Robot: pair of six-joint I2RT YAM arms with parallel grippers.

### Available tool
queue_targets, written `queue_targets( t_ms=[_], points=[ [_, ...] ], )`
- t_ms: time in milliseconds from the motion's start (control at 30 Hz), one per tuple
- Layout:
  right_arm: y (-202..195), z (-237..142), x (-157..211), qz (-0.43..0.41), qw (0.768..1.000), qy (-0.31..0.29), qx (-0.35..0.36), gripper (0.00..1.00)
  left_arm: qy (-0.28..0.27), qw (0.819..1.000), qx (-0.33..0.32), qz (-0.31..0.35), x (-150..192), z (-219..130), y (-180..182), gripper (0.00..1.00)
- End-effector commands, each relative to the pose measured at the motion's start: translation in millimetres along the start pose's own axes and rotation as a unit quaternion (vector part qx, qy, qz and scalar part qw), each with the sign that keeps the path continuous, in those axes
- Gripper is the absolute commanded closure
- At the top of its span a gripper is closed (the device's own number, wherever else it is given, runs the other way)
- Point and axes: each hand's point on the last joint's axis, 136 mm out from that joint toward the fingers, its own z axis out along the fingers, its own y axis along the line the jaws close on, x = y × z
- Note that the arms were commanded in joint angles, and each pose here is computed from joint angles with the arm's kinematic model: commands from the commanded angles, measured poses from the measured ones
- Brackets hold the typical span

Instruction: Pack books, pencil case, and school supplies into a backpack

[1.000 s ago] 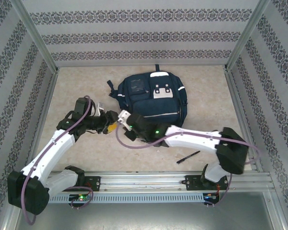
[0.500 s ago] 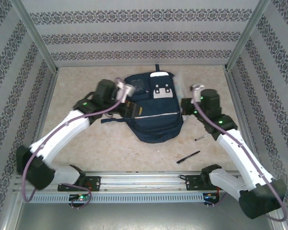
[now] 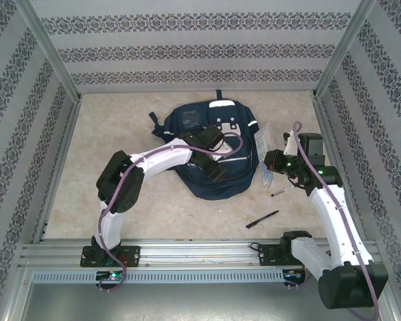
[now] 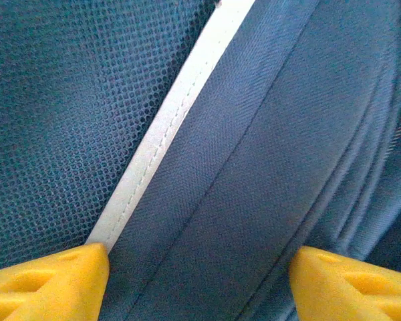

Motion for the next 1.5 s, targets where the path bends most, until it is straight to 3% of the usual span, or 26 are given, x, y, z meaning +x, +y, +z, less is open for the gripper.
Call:
queue_targets(
  t_ms=[0,67,133,233,400,500,633,767,933,1100,1267,1467],
  points=[
    [0,-5,4,0.0,1.0,-0.003,-0.006,1.0,0.011,0.999,-0.036,0.036,-4,3,7,0.29],
    [2,-4,6,0.005,1.0,0.002,-0.014,1.0,0.022,0.996,-0.079,0.031,-5,8,23,0.39],
    [8,-5,9,0.007,0.999,0.01,-0.03,1.0,0.025,0.993,-0.111,0.024,-9,7,34,0.71],
    [13,-7,18,0.024,0.998,0.017,-0.05,1.0,0.001,0.993,-0.119,0.018,-25,-14,35,1.0],
    [33,-4,37,0.094,0.985,0.06,-0.129,1.0,-0.119,0.988,-0.093,-0.001,-70,-81,19,1.0],
    [33,-3,52,0.187,0.969,0.094,-0.131,1.0,-0.185,0.977,-0.099,-0.04,-93,-126,25,1.0],
    [40,-8,69,0.275,0.942,0.121,-0.147,1.0,-0.23,0.965,-0.085,-0.088,-110,-163,33,1.0],
    [57,-7,78,0.276,0.929,0.16,-0.185,1.0,-0.26,0.956,-0.052,-0.125,-126,-186,36,1.0],
    [69,3,76,0.265,0.925,0.193,-0.194,1.0,-0.271,0.952,-0.041,-0.132,-138,-189,37,1.0],
    [54,-13,68,0.284,0.934,0.148,-0.159,1.0,-0.252,0.956,-0.044,-0.145,-135,-178,48,1.0],
    [21,-21,104,0.262,0.947,0.17,-0.076,1.0,-0.256,0.954,-0.035,-0.154,-134,-178,51,1.0],
    [68,4,100,0.229,0.934,0.2,-0.188,1.0,-0.264,0.95,0.016,-0.167,-140,-179,37,1.0]
  ],
)
